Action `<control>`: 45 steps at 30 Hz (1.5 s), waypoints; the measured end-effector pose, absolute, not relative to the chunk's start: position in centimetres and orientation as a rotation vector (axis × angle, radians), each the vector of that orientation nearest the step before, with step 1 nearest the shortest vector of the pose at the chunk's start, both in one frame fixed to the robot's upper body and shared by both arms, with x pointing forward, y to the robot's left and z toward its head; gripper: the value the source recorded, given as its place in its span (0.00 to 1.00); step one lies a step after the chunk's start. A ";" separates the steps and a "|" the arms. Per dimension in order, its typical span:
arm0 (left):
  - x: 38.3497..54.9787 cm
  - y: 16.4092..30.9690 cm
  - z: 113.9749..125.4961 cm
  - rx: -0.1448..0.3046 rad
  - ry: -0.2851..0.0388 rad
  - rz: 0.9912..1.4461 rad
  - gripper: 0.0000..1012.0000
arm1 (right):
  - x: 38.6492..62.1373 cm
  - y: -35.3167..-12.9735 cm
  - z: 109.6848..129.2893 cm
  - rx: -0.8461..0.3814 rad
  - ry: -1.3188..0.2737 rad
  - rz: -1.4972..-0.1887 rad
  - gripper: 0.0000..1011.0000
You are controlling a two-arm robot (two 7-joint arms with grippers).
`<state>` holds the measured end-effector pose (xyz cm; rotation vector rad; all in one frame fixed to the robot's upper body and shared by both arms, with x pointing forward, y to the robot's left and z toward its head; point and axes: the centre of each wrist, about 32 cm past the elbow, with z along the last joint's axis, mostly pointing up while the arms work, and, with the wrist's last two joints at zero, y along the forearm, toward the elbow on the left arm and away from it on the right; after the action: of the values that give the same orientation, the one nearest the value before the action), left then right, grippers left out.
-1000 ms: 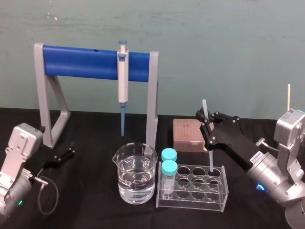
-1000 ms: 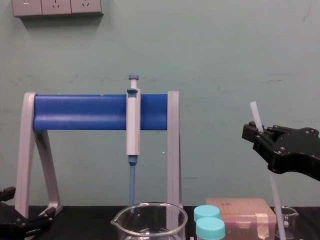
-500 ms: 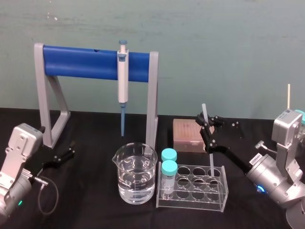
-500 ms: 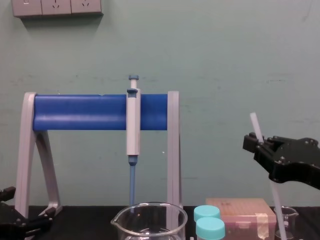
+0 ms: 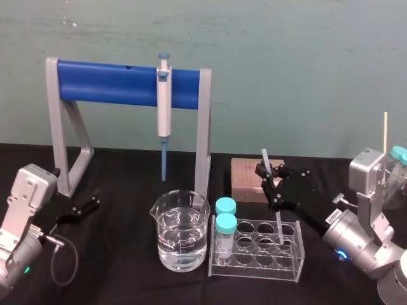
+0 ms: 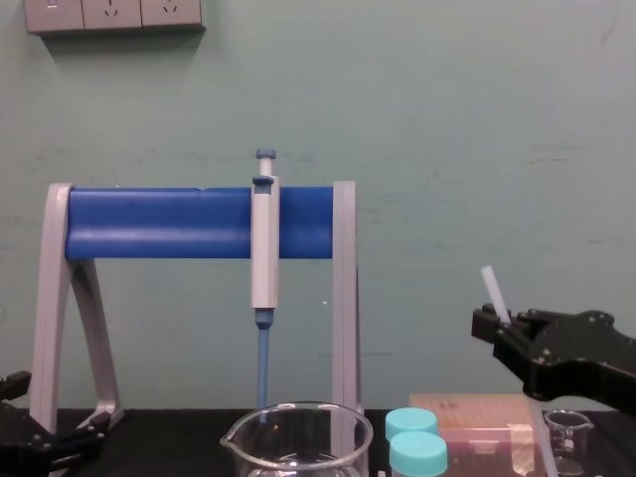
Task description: Pick up the stirring rod with one hand, then place it down.
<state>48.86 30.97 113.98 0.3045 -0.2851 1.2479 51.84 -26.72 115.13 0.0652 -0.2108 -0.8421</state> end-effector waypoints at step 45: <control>48.9 31.0 114.0 0.304 -0.285 1.248 0.99 | 52.4 -26.7 114.6 -0.005 -0.187 -0.849 0.31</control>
<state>48.86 30.96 113.98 0.3044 -0.2850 1.2479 52.45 -26.74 114.61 -0.0051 -0.1875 -0.8492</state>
